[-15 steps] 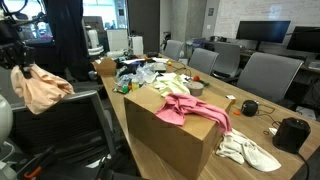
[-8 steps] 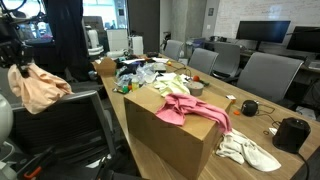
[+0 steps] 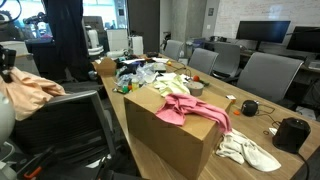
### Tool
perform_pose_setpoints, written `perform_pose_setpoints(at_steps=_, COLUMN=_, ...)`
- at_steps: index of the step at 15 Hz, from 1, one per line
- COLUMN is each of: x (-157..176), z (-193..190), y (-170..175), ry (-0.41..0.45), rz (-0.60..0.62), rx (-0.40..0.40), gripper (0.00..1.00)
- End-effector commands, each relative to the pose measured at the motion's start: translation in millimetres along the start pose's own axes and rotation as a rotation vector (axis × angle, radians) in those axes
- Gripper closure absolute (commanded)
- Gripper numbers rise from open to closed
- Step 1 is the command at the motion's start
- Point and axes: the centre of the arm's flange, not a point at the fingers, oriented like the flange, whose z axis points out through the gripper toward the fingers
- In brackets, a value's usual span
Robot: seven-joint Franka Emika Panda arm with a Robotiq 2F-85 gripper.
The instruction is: Put the peach and pink shirts and the green towel on the backrest of the chair respectively
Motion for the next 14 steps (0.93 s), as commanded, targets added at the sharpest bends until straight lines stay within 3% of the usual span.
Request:
perform_pose_setpoints(at_steps=1, x=-15.1, z=-1.7, y=-28.2, ry=0.0, rz=-0.065, rx=-0.048, gripper=0.98)
perform_pose_setpoints(at_steps=5, x=-20.6, z=5.4, y=-40.3, ry=-0.008, rz=-0.098, rx=-0.076, gripper=0.98)
perform_pose_setpoints(at_steps=13, x=-18.0, z=11.5, y=-30.1, ry=-0.034, rz=-0.077, rx=-0.07, gripper=0.96)
perform_pose_setpoints(at_steps=14, x=-17.4, z=11.4, y=-28.2, ry=-0.038, rz=-0.07, rx=-0.066, gripper=0.65)
